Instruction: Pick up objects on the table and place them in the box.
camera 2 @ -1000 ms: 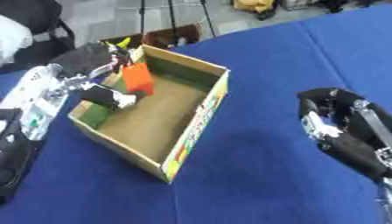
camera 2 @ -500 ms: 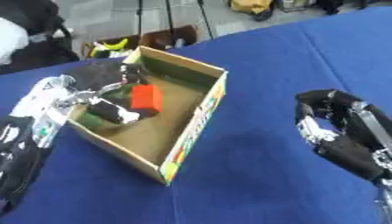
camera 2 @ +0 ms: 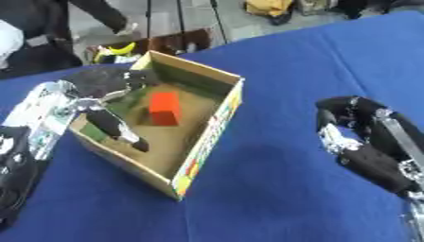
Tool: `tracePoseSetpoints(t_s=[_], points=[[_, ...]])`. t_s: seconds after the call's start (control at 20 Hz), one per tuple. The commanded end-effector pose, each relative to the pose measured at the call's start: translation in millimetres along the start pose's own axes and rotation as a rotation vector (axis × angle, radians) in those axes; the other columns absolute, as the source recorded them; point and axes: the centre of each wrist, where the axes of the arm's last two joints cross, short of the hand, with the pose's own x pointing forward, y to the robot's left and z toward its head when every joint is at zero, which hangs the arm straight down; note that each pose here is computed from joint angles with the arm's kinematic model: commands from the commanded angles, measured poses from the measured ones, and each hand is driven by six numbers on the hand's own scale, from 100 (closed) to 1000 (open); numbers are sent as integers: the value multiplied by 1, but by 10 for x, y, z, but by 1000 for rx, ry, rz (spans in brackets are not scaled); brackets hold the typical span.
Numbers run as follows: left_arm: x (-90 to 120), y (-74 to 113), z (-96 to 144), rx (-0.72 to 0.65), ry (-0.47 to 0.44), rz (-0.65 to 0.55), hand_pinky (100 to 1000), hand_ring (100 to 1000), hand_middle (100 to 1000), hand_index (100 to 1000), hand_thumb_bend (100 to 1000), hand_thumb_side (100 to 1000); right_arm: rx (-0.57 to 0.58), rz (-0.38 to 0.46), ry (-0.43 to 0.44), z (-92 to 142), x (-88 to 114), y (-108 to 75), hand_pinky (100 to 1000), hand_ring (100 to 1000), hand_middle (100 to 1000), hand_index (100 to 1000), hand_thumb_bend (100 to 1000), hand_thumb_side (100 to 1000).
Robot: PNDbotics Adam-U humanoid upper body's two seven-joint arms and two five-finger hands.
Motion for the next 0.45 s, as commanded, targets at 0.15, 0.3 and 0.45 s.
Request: tracePoseSetpoints(t_s=[0.15, 0.3, 0.45], points=[[-100, 486, 358, 538, 42, 249, 575, 747, 786, 943, 672, 1000, -18, -1, -18, 3, 50, -29, 853, 832, 524, 735, 100, 416], [-51, 634, 596, 797, 3, 583, 499, 665, 717, 927, 571, 1000, -32, -3, -14, 12, 45, -40, 852, 832, 524, 735, 100, 416], [-44, 697, 870, 922, -64, 892, 471, 621, 691, 936, 523, 1000, -46, -5, -14, 16, 49, -50, 852, 832, 525, 735, 100, 417]])
